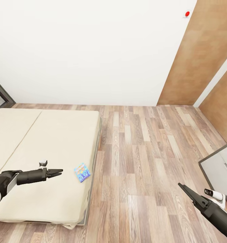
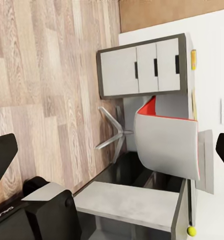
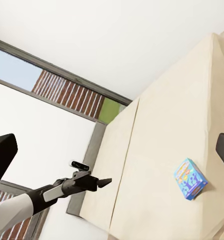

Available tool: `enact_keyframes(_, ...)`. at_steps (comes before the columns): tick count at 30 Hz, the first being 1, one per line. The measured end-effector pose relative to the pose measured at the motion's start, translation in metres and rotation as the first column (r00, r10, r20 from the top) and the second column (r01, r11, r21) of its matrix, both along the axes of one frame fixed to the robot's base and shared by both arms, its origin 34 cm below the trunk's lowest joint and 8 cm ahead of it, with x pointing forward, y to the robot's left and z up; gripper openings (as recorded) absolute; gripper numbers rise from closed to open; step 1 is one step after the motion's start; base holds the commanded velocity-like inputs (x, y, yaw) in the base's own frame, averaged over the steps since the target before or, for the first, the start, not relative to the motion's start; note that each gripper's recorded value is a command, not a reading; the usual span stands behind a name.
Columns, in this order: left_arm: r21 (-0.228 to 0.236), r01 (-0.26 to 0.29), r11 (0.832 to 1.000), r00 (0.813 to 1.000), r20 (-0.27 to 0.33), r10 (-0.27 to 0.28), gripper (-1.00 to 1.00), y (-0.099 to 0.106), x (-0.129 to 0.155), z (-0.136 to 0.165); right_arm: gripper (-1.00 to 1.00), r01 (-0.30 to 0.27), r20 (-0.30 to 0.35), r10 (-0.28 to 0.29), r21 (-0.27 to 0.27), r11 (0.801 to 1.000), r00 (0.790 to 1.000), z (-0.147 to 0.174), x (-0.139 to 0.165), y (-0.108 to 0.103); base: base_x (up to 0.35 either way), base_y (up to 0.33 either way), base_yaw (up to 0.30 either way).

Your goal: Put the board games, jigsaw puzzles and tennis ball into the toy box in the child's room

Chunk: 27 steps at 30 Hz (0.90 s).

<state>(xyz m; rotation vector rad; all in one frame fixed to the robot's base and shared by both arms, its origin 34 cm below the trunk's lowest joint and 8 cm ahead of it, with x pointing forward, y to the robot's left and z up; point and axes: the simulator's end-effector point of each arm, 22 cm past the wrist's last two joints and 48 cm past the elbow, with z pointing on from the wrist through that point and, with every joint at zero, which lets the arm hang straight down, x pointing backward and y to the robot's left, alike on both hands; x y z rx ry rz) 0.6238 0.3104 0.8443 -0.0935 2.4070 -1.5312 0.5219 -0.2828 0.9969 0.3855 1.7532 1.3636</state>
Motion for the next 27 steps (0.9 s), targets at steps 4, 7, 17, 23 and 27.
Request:
enact_keyframes(4,0.0,0.001,1.0,1.0,0.006,-0.001,1.0,0.0,0.001,0.003,1.0,0.0,0.007,0.0,0.0,1.0,1.0,0.003,0.0,0.0,0.0,0.0,0.064)
enact_keyframes(7,0.0,0.001,1.0,1.0,0.011,-0.001,1.0,0.0,0.002,0.006,1.0,0.0,0.011,0.0,0.0,1.0,1.0,0.005,0.0,0.0,0.0,0.0,0.066)
enact_keyframes(17,-0.001,0.002,1.0,1.0,0.027,-0.002,1.0,-0.002,0.004,0.014,1.0,0.001,0.028,-0.001,0.0,1.0,1.0,0.011,0.0,0.0,0.0,0.0,0.066)
enact_keyframes(23,-0.003,0.003,1.0,0.999,0.037,-0.003,1.0,-0.003,0.006,0.019,1.0,0.0,0.039,0.0,0.0,1.0,0.999,0.016,0.0,0.0,0.0,0.0,0.067)
enact_keyframes(27,-0.003,0.003,1.0,0.999,0.044,-0.003,1.0,-0.003,0.006,0.023,1.0,0.0,0.046,0.0,0.001,1.0,0.999,0.019,0.0,0.0,0.0,0.0,0.065)
